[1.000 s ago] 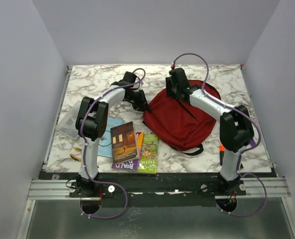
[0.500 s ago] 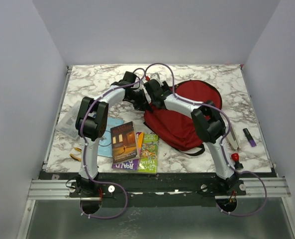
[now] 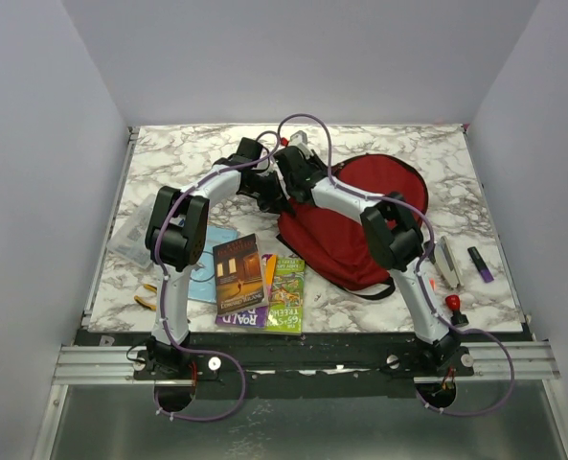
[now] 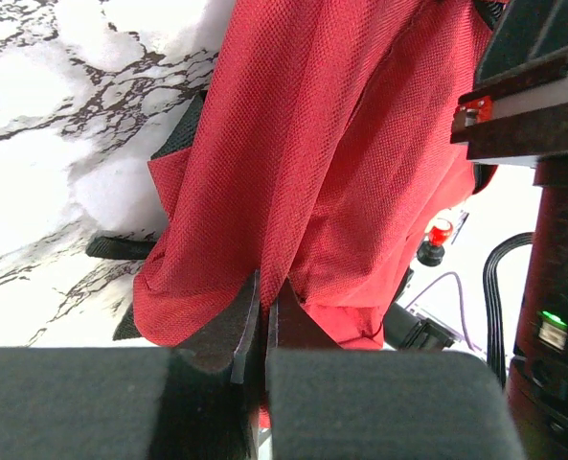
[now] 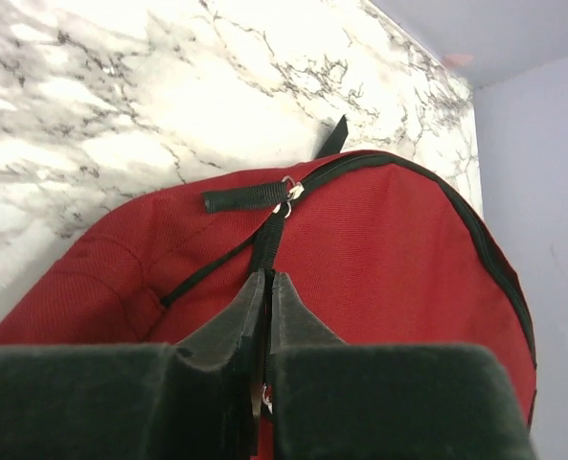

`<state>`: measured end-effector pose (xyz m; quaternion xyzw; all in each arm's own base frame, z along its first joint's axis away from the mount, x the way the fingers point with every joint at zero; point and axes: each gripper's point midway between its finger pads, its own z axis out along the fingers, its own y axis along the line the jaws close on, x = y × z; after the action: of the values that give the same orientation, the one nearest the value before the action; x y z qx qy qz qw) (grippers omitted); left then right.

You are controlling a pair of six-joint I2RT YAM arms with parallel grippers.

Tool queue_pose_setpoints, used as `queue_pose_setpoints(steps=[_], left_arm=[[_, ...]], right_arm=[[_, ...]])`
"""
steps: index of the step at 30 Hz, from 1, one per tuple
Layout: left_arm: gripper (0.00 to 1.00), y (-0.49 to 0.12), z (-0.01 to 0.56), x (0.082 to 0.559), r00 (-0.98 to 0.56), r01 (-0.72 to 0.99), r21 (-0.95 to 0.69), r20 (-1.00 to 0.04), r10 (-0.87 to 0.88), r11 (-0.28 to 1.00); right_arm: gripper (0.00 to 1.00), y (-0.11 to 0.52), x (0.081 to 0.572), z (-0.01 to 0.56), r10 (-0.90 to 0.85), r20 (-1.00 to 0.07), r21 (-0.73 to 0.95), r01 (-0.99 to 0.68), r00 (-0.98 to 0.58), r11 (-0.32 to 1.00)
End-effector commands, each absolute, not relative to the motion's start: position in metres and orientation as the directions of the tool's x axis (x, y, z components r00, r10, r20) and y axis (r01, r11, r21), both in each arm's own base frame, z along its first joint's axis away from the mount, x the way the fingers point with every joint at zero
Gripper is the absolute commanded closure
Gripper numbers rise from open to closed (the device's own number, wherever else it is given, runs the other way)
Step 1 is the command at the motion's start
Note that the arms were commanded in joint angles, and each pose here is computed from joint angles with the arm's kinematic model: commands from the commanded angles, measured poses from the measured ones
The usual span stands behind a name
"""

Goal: Pack the student bag
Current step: Unzip the student bag at the center of the board.

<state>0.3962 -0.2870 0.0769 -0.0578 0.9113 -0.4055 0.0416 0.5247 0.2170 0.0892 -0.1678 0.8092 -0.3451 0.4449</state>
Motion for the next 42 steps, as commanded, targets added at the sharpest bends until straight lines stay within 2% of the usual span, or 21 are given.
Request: queue_pose_setpoints(steps=[1,5,9,12,17,21,30,39,42], left_arm=[[1.00,-0.292,0.097,0.393,-0.991,-0.048,-0.779,-0.042,-0.128,0.625],[1.00,-0.288,0.096,0.396,-0.989,-0.059,-0.781,-0.038,-0.142,0.622],[1.00,-0.284,0.096,0.399,-0.987,-0.068,-0.782,-0.036,-0.155,0.619],[1.00,-0.279,0.091,0.401,-0.985,-0.089,-0.782,-0.022,-0.169,0.617],[1.00,-0.273,0.083,0.404,-0.982,-0.114,-0.778,-0.006,-0.189,0.617],[1.00,-0.273,0.087,0.404,-0.981,-0.112,-0.786,-0.010,-0.194,0.608],[1.00,-0.270,0.093,0.406,-0.978,-0.100,-0.785,-0.034,-0.204,0.612],[1.00,-0.261,0.098,0.412,-0.971,-0.101,-0.779,-0.057,-0.230,0.619],[1.00,-0.259,0.098,0.413,-0.971,-0.112,-0.785,-0.044,-0.234,0.609]], right_arm=[[0.99,0.214,0.527,0.107,-0.525,-0.660,-0.676,0.119,-0.538,0.728],[0.99,0.213,0.516,0.117,-0.430,-0.733,-0.572,0.136,-0.527,0.809],[0.99,0.208,0.501,0.130,-0.212,-0.842,-0.335,0.172,-0.496,0.926],[0.99,0.199,0.494,0.137,-0.043,-0.896,-0.146,0.202,-0.441,0.968],[0.99,0.175,0.473,0.146,0.210,-0.915,0.115,0.276,-0.345,0.954],[0.99,0.170,0.459,0.146,0.304,-0.901,0.232,0.249,-0.310,0.940],[0.99,0.147,0.428,0.114,0.368,-0.843,0.286,0.253,-0.392,0.924],[0.99,0.098,0.373,0.077,0.241,-0.855,0.106,0.300,-0.459,0.948],[0.99,0.073,0.357,0.073,0.262,-0.847,0.085,0.368,-0.463,0.926]])
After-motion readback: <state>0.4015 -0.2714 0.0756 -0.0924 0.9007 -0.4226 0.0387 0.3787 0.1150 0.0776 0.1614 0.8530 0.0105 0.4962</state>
